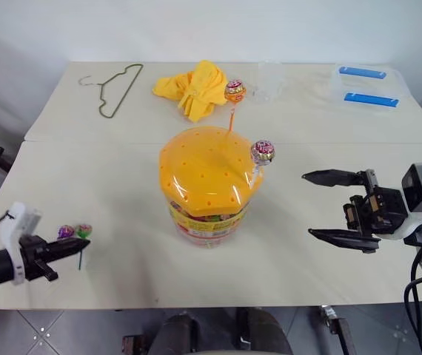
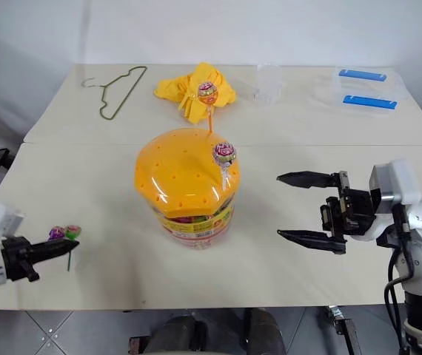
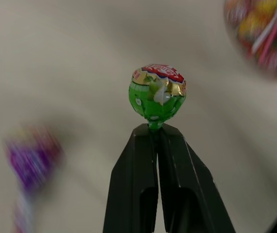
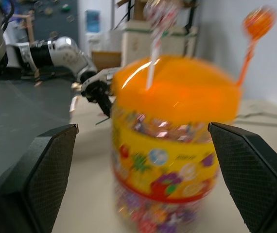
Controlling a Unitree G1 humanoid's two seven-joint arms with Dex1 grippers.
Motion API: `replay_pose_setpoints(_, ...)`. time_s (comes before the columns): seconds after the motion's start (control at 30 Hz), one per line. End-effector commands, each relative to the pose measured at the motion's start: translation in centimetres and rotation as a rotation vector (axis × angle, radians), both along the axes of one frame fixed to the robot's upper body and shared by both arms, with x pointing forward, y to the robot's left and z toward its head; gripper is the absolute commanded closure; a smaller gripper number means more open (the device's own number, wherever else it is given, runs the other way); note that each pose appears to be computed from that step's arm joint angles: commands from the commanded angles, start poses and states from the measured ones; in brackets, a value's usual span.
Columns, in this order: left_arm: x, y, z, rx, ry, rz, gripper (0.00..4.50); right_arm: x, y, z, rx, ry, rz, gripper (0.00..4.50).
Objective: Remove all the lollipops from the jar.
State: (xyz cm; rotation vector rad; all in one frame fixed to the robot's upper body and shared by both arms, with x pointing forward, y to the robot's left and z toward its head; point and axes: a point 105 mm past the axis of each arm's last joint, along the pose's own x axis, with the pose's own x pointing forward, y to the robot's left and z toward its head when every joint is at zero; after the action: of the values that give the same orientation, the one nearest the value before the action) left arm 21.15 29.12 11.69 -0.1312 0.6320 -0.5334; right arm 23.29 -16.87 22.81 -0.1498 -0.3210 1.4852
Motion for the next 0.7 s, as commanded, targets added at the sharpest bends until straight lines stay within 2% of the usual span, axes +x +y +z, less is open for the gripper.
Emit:
replay_pose_setpoints(0.03, -0.3, 0.6, -0.5, 0.083, -0.01, 0.061, 4.48, -0.1, -0.4, -0.1, -0.052, -0.014, -0.014, 0.0)
replay_pose_setpoints(0.1, -0.2, 1.3, -1.5, 0.136, 0.008, 0.105, 3.95, 0.0, -0.5, -0.2, -0.055, -0.009, -0.036, 0.0)
replay_pose_setpoints(0.17, 0.3, 1.2, -1.4, 0.123, -0.013, 0.11, 3.4, 0.0, -0.8, -0.2, -0.059, -0.01, -0.055, 0.0)
replay_pose_setpoints(0.3, 1.1, -0.9, 2.3, -0.051, -0.183, -0.026, 2.19, -0.4, -1.3, 0.7, -0.024, 0.027, -0.11, 0.0)
replay_pose_setpoints(0.37, 0.6, -1.3, 5.1, -0.1, -0.311, -0.177, 1.59, -1.3, -0.7, 1.9, 0.017, 0.039, -0.08, 0.0)
replay_pose_setpoints(0.43, 0.3, -1.2, 6.6, -0.106, -0.387, -0.249, 0.99, -1.6, -0.2, 2.7, 0.046, 0.056, -0.079, 0.0)
replay_pose_setpoints(0.57, 1.3, -1.3, 10.6, -0.123, -0.633, -0.37, 0.99, -1.7, 2.3, 4.4, 0.132, 0.048, -0.022, 0.0)
replay_pose_setpoints(0.7, 1.5, -3.2, 13.5, -0.22, -0.827, -0.506, 0.99, -1.1, 4.0, 4.5, 0.126, 0.049, -0.002, 0.0)
